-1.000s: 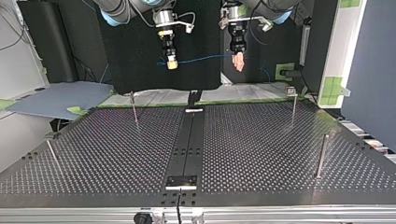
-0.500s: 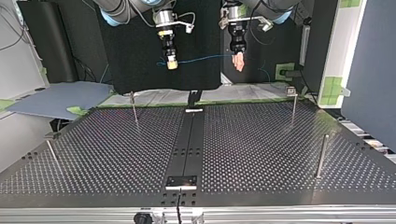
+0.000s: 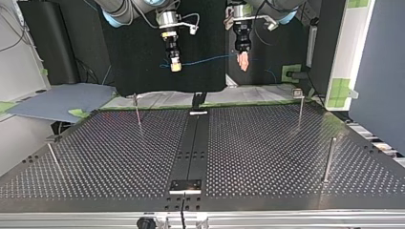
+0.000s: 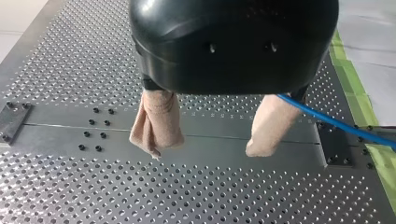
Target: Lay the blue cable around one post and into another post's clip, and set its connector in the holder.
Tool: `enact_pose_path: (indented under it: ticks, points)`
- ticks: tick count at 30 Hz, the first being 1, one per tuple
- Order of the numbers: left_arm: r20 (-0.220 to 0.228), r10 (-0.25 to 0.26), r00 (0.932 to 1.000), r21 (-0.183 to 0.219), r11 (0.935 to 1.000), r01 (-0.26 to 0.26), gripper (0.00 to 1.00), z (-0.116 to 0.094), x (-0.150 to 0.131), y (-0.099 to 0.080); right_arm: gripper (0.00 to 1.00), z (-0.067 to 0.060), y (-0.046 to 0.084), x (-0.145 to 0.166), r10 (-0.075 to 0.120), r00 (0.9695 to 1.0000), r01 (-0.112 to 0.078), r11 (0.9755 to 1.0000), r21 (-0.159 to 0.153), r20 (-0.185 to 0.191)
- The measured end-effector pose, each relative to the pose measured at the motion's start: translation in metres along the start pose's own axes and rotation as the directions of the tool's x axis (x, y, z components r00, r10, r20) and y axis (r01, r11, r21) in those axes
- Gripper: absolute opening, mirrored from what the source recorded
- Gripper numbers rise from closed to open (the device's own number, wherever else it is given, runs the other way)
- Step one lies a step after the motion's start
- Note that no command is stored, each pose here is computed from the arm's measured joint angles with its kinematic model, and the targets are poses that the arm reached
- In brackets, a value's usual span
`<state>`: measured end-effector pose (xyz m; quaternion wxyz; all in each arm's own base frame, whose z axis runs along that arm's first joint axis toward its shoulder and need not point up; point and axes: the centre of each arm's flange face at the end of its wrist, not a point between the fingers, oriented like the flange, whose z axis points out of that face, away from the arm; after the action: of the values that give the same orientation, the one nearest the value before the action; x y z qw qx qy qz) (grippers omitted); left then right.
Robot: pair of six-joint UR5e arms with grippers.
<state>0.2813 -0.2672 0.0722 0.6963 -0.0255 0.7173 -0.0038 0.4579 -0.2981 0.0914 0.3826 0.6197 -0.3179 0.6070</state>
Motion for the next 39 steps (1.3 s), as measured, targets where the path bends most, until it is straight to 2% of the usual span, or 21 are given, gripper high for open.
enact_pose_path:
  ticks: [10, 15, 20, 35, 39]
  points:
    - [-0.001, 0.0, 1.0, 0.0, 1.0, 0.0, 1.0, 0.0, 0.0, 0.0, 0.0, 0.0, 0.001, 0.0, 0.001, 1.0, -0.001, 1.0, 0.0, 0.001]
    - [-0.001, 0.0, 1.0, 0.0, 1.0, 0.0, 1.0, 0.0, 0.0, 0.0, 0.0, -0.01, 0.009, -0.001, 0.023, 0.9995, -0.023, 0.9997, -0.005, 0.022]
    - [0.0, 0.0, 1.0, 0.0, 1.0, 0.0, 1.0, 0.0, 0.0, 0.0, 0.0, -0.016, 0.011, -0.003, 0.031, 0.9989, -0.03, 0.9995, -0.005, 0.035]
    - [-0.001, 0.0, 1.0, 0.0, 1.0, 0.0, 1.0, 0.0, 0.0, 0.0, 0.0, -0.017, 0.012, -0.004, 0.032, 0.9988, -0.031, 0.9995, -0.006, 0.037]
    - [-0.025, 0.005, 0.9997, 0.002, 1.0, -0.004, 1.0, -0.01, 0.005, 0.002, 0.0, -0.015, 0.006, -0.003, 0.021, 0.9992, -0.021, 0.9998, -0.006, 0.033]
